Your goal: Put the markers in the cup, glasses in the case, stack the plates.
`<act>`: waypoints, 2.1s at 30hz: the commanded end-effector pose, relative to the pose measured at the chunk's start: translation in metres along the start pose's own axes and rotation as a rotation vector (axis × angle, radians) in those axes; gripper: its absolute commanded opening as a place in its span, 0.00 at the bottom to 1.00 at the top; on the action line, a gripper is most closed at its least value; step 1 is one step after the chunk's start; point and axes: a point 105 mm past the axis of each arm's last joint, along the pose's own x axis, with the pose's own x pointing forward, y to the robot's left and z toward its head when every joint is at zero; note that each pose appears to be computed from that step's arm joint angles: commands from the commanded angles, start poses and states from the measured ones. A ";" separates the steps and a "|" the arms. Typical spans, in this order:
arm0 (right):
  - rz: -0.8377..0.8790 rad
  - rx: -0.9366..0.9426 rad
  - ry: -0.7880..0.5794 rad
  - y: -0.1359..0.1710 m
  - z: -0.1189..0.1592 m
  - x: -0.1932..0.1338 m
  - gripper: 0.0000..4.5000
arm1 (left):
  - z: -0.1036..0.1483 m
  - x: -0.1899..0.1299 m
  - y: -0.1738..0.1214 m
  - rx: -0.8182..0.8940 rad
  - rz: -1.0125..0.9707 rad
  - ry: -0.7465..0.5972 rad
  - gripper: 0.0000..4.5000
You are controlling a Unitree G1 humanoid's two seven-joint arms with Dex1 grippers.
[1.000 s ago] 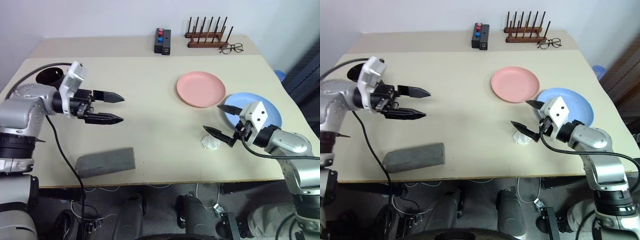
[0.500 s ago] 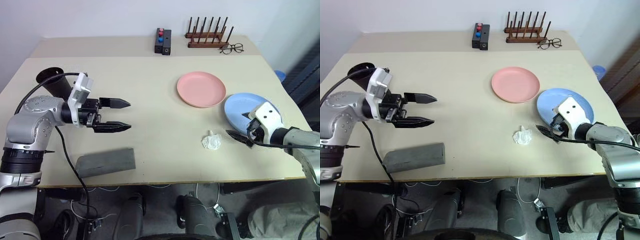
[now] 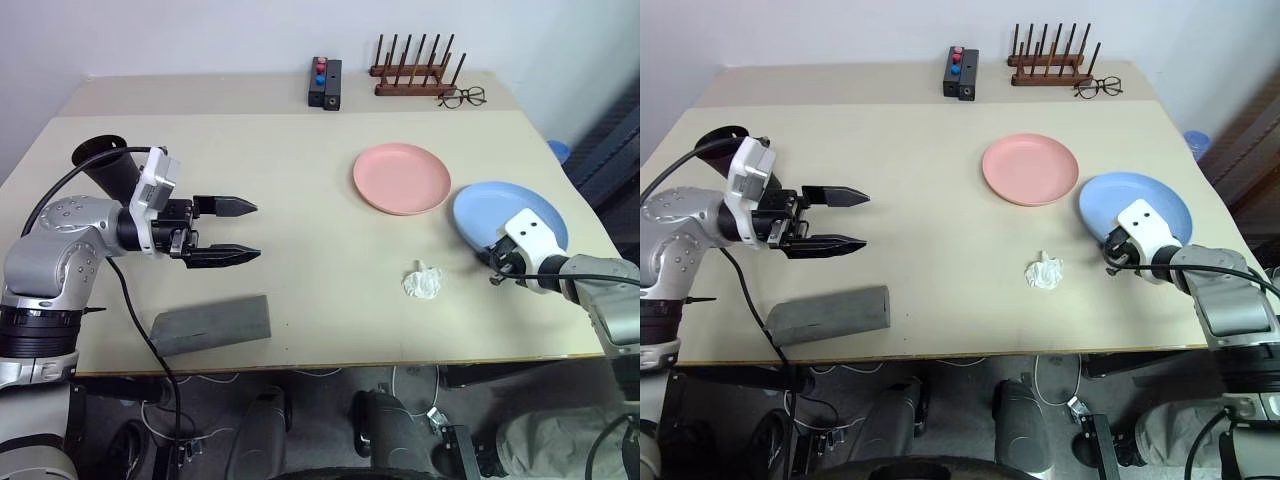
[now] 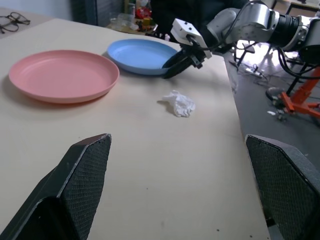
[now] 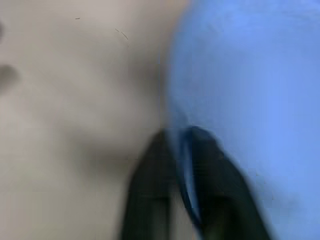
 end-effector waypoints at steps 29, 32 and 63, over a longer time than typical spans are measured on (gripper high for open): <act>0.060 -0.300 -0.480 0.029 0.148 0.065 0.01 | 0.016 -0.025 0.049 0.160 0.312 -0.059 1.00; 0.139 -0.331 -0.513 0.051 0.151 0.066 0.01 | 0.015 -0.026 0.046 0.156 0.315 -0.057 1.00; 0.404 -0.064 -0.593 0.051 0.157 0.001 0.99 | 0.015 -0.021 0.037 0.101 0.257 -0.064 1.00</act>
